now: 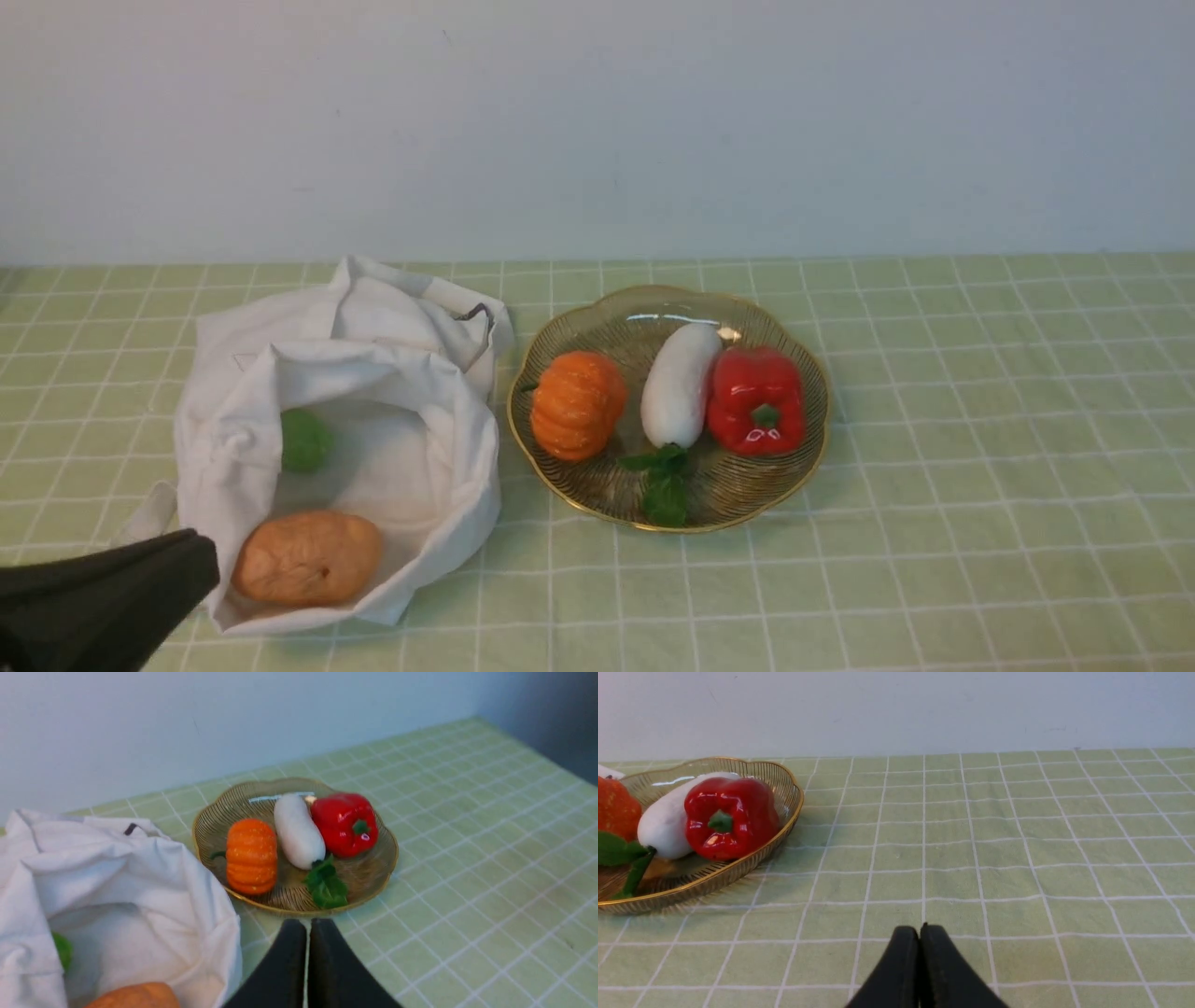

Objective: Take vegetables from bag on green coffee tablecloth place on plate.

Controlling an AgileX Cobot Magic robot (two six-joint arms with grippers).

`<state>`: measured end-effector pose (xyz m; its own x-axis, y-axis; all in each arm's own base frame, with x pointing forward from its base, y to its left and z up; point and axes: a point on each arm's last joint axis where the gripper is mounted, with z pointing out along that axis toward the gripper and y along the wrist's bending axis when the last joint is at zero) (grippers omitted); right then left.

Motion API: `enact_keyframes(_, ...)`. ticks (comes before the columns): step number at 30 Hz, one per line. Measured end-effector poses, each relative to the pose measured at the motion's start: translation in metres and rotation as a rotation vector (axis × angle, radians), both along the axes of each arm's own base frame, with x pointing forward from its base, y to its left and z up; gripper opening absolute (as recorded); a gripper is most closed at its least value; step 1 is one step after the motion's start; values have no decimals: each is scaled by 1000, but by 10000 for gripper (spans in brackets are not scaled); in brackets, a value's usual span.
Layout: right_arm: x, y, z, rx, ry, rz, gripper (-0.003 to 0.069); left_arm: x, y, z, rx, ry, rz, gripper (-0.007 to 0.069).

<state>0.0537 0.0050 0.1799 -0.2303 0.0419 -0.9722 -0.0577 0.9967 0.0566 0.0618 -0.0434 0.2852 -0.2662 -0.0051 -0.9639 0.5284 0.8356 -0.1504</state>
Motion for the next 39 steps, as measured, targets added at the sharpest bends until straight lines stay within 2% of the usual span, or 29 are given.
enact_keyframes(4,0,0,0,0,0,0,-15,-7,5,-21,-36,-47,14,-5)
enact_keyframes(9,0,0,0,0,0,0,-15,-9,6,-46,-20,-18,15,-5)
enact_keyframes(19,0,0,0,0,0,0,-15,-8,6,-59,5,11,15,-5)
enact_keyframes(24,0,0,0,0,0,0,-15,-9,9,-72,64,-4,21,-5)
enact_keyframes(29,0,0,0,0,0,0,-15,-11,18,-97,73,-58,133,-5)
enact_keyframes(30,0,0,0,0,0,0,-15,-10,22,-103,97,-68,189,-5)
enact_keyframes(36,0,0,0,0,0,0,-15,-8,35,-108,214,-79,383,-5)
enact_keyframes(38,0,0,0,0,0,0,-15,-9,40,-112,268,-32,457,-5)
enact_keyframes(39,0,0,0,0,0,0,-15,-9,41,-113,269,-28,452,-5)
